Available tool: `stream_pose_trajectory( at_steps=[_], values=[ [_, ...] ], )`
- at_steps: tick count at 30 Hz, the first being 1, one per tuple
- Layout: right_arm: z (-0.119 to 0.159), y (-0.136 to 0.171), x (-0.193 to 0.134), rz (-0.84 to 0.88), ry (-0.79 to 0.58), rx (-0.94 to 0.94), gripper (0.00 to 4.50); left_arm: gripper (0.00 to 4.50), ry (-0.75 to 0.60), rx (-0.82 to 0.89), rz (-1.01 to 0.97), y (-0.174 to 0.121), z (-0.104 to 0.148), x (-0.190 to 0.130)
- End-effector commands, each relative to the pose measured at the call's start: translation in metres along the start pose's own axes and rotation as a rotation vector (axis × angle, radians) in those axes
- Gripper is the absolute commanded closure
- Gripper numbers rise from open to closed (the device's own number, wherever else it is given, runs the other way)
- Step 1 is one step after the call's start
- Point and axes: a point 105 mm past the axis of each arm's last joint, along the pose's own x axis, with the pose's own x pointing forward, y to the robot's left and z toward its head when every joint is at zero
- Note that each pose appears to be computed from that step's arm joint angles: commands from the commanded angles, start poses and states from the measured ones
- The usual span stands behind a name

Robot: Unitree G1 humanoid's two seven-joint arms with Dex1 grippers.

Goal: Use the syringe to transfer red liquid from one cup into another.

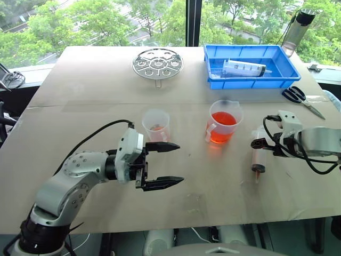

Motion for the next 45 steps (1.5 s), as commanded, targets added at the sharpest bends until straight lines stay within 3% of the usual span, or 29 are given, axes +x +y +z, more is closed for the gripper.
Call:
stream_pose_trajectory(
  at_steps=[1, 5, 12, 18, 21, 24, 30, 36, 45],
  values=[
    [-0.001, 0.0, -0.002, 0.014, 0.025, -0.031, 1.19, 0.0, -0.011, 0.035, -0.011, -0.006, 0.008, 0.001],
    [-0.009, 0.001, -0.003, 0.033, 0.068, -0.086, 2.9, 0.0, -0.011, 0.033, -0.003, -0.007, 0.007, 0.001],
    [-0.013, -0.001, -0.017, 0.076, 0.077, -0.168, 2.98, 0.0, -0.011, 0.023, 0.008, -0.009, 0.006, 0.0],
    [-0.015, 0.013, -0.068, 0.224, -0.128, -0.274, 2.98, 0.0, -0.015, 0.016, 0.025, -0.005, 0.008, -0.001],
    [-0.037, 0.024, -0.091, 0.266, -0.14, -0.475, 2.98, 0.0, -0.013, 0.011, 0.028, -0.005, 0.007, -0.003],
    [-0.039, 0.048, -0.117, 0.457, -0.286, -0.499, 2.98, 0.0, -0.015, 0.007, 0.031, -0.003, 0.007, -0.002],
    [-0.012, 0.089, -0.185, 0.808, -0.723, -0.487, 2.98, 0.0, -0.021, 0.012, 0.032, 0.004, 0.009, 0.0],
    [0.037, 0.096, -0.214, 0.747, -1.1, -0.413, 2.98, 0.0, -0.027, 0.03, 0.044, 0.015, 0.013, 0.0],
    [0.098, 0.092, -0.249, 0.672, -1.468, -0.223, 2.98, 0.0, -0.071, 0.041, 0.102, 0.029, 0.025, 0.0]
  ],
)
